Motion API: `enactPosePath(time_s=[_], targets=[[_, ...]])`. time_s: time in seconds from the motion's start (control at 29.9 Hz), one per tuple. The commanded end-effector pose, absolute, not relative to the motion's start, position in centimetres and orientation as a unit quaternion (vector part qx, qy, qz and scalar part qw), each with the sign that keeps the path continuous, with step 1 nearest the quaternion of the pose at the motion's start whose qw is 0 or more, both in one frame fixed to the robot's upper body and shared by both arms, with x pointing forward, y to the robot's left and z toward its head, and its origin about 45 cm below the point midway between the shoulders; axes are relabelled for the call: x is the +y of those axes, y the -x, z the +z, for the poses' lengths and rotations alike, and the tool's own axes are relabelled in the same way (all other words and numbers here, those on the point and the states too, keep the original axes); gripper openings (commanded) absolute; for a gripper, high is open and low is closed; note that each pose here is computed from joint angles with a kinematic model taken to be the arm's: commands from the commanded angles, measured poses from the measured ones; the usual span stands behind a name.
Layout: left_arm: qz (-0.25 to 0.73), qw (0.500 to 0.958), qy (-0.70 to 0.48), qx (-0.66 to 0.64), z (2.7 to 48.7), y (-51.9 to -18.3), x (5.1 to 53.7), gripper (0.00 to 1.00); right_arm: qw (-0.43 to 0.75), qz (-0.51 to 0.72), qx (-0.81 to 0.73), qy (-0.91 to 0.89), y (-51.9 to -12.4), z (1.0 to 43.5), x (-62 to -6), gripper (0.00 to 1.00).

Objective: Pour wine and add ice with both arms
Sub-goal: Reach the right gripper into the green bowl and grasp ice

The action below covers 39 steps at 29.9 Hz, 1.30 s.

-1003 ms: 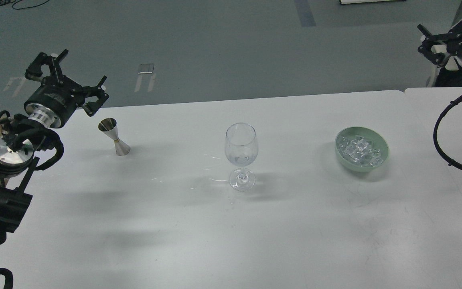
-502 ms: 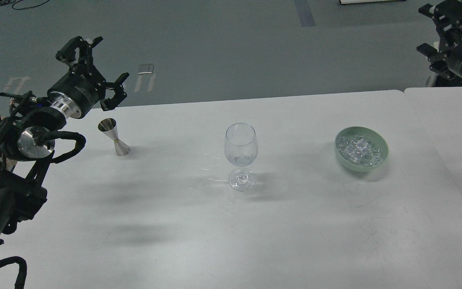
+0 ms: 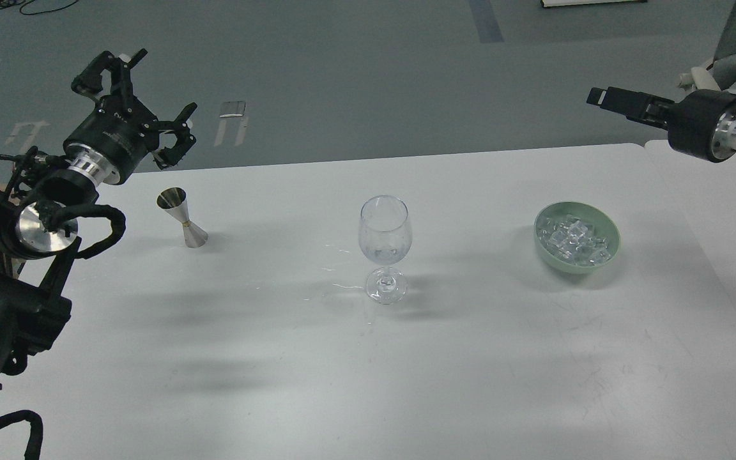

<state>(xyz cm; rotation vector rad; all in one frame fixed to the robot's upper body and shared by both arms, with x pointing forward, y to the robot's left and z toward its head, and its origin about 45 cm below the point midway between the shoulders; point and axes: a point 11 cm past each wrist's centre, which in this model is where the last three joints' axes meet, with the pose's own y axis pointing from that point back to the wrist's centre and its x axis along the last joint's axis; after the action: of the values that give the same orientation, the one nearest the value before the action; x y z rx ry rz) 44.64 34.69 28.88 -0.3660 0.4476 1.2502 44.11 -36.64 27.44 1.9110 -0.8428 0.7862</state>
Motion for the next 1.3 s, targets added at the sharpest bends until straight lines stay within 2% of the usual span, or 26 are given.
enactPosePath(time_s=[0.0,0.1,0.23,0.27,0.64,1.0,1.14,1.27], targets=[[0.583,0.767,0.184,0.195,29.4,-44.6,35.3,0.95,0.493,0.318,-0.278,-0.761,-42.8,24.3,-36.5,0.98],[0.585,0.765,0.181,0.198,29.0,-44.4,35.5,0.95,0.523,0.326,-0.246,-0.748,-42.1,22.9,-36.8,0.97],[0.589,0.762,0.178,0.203,28.6,-44.3,35.7,0.97,0.547,0.325,-0.213,-0.742,-41.2,21.3,-36.8,0.75],[0.59,0.761,0.177,0.204,28.6,-44.3,35.7,0.97,0.548,0.325,-0.211,-0.742,-41.2,21.1,-36.8,0.74],[0.591,0.757,0.179,0.214,28.4,-44.4,35.4,0.97,0.566,0.326,-0.144,-0.743,-39.1,18.4,-35.5,0.69],[0.591,0.756,0.176,0.218,27.9,-44.3,35.2,0.97,0.577,0.323,-0.149,-0.735,-39.2,17.8,-35.5,0.69],[0.595,0.753,0.178,0.22,27.7,-44.3,35.5,0.97,0.58,0.317,-0.148,-0.736,-39.3,17.0,-34.9,0.62],[0.597,0.75,0.177,0.221,27.6,-44.3,35.8,0.97,0.577,0.316,-0.146,-0.739,-39.3,16.7,-34.5,0.62]])
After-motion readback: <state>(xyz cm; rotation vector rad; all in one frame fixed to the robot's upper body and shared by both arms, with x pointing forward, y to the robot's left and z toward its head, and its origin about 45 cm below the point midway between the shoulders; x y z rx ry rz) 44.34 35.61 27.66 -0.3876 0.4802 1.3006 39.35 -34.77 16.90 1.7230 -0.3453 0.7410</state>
